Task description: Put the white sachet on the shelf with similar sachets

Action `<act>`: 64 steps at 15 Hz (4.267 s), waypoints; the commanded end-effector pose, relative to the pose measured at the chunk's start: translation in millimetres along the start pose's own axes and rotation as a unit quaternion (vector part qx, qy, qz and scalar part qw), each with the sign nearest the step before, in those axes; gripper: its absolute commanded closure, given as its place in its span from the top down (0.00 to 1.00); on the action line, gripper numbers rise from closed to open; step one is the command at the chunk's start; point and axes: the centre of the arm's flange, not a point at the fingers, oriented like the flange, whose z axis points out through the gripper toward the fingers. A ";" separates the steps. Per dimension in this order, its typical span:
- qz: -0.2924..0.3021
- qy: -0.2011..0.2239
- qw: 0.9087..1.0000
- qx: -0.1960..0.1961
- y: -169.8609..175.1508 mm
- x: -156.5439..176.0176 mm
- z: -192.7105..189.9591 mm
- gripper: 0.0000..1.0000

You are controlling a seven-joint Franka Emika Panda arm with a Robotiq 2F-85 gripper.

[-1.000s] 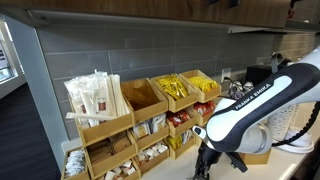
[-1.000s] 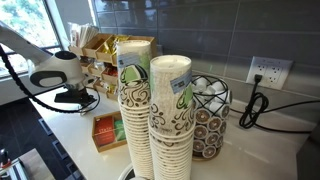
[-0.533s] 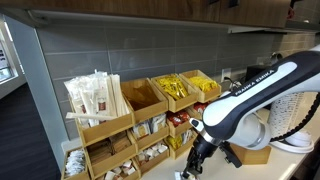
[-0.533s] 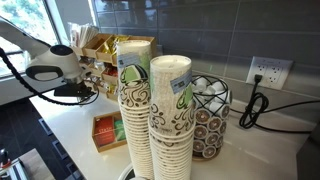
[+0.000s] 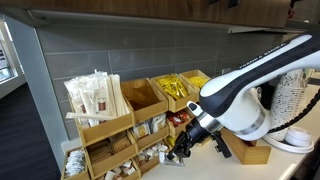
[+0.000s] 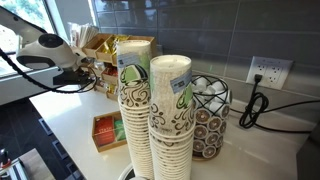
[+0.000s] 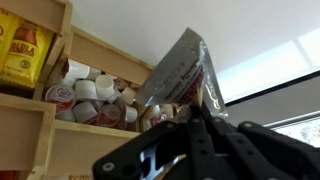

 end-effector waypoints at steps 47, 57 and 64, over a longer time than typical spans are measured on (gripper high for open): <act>0.164 0.305 0.937 -0.042 25.0 57.2 61.9 0.00; 0.096 0.239 0.962 -0.094 24.9 47.3 48.7 0.64; 0.043 0.183 0.973 -0.132 17.4 43.8 41.4 0.62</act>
